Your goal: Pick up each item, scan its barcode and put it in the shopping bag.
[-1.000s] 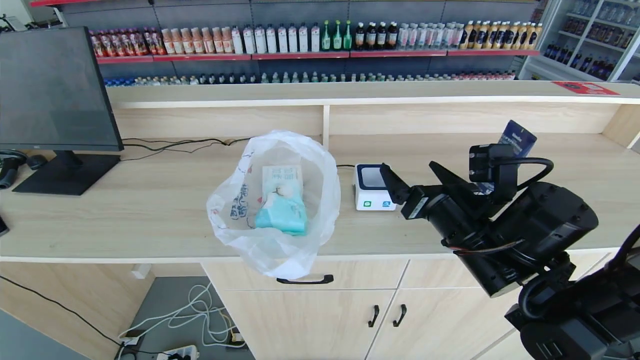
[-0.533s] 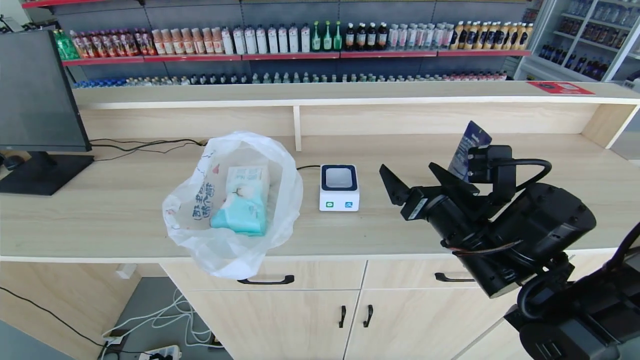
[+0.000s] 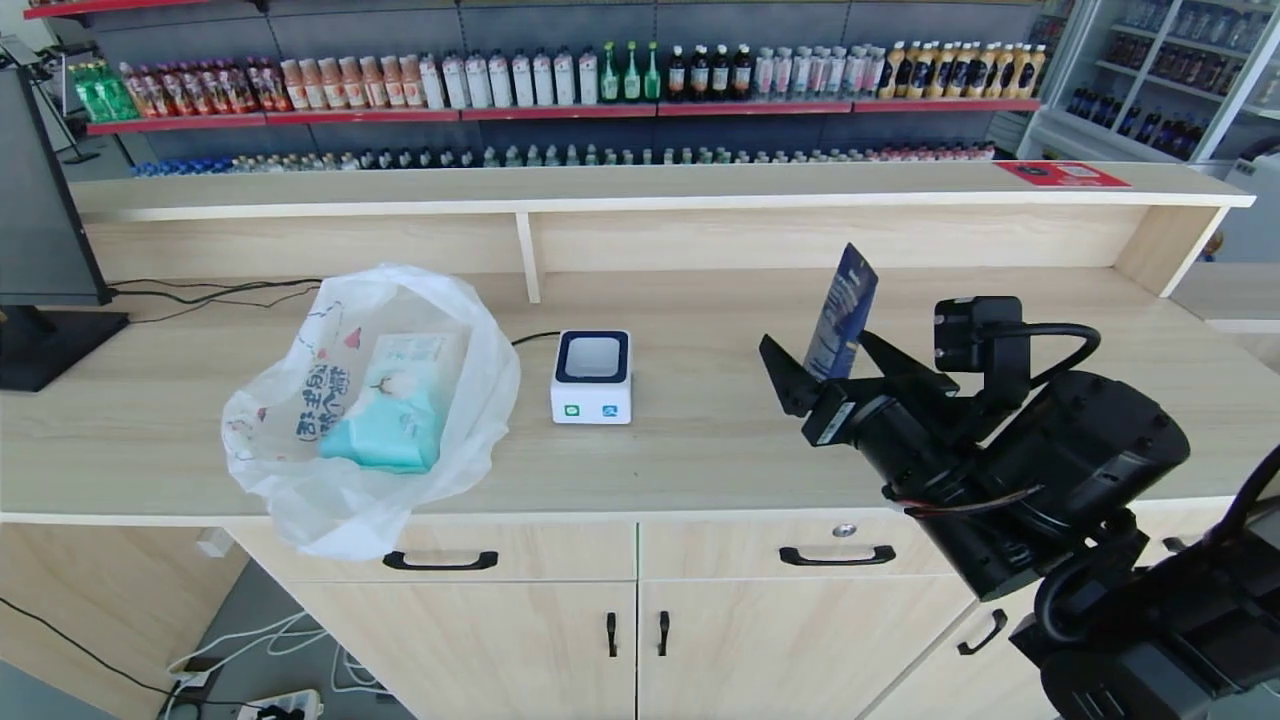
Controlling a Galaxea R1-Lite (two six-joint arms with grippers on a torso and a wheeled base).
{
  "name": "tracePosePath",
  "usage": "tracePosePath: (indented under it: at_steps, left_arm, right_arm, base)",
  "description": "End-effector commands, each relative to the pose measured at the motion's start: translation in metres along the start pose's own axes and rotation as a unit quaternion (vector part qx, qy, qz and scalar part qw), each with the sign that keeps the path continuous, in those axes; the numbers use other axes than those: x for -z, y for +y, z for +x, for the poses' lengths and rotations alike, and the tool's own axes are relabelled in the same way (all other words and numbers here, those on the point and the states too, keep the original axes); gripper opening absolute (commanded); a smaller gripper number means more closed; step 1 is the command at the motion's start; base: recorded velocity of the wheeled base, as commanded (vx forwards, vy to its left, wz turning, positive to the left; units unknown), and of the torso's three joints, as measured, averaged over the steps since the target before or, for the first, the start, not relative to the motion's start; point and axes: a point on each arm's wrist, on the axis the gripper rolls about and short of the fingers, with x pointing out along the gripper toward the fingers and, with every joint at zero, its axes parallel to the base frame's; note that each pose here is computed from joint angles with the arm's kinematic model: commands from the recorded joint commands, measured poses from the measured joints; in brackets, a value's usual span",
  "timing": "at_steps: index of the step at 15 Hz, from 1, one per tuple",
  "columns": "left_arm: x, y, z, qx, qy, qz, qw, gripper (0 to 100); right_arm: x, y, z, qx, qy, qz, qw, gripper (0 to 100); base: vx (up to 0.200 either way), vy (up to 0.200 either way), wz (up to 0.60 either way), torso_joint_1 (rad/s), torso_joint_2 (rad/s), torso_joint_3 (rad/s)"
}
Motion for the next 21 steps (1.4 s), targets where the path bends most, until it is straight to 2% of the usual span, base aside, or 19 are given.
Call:
tracePosePath:
  at_steps: [1,3,8,11,14,17,21]
  left_arm:
    - [0.000,0.000,0.000,0.000,0.000,0.000,1.0000,0]
    - [0.000,0.000,0.000,-0.001,0.000,-0.001,1.0000,0]
    - [0.000,0.000,0.000,0.000,0.000,-0.001,1.0000,0]
    - [0.000,0.000,0.000,0.000,0.000,0.000,1.0000,0]
    - [0.000,0.000,0.000,-0.001,0.000,-0.001,1.0000,0]
    - [0.000,0.000,0.000,-0.001,0.000,-0.001,1.0000,0]
    - [0.000,0.000,0.000,0.000,0.000,0.000,1.0000,0]
  right_arm:
    - [0.005,0.000,-0.002,0.000,0.009,-0.003,1.000,100]
    - [0.011,-0.002,-0.003,0.006,0.021,-0.007,1.000,100]
    - [0.040,0.004,0.027,0.018,0.025,-0.006,1.000,100]
    - [0.065,0.004,0.029,0.035,0.054,-0.016,0.998,100]
    - [0.078,-0.012,0.033,0.060,0.070,-0.020,0.996,100]
    - [0.079,-0.035,0.038,0.091,0.068,-0.022,0.993,100]
    - [0.079,-0.034,0.037,0.090,0.068,-0.020,0.993,100]
  base:
    - [0.000,-0.200,0.00,0.002,0.00,0.007]
    - [0.000,-0.200,0.00,0.000,0.00,0.002]
    - [0.000,0.000,0.00,0.000,0.00,0.000]
    - [0.000,0.000,0.00,0.000,0.00,0.000]
    - [0.000,0.000,0.00,0.000,0.00,0.000]
    - [0.000,0.000,0.00,0.000,0.00,0.000]
    - [0.050,0.000,0.00,-0.001,0.00,0.001]
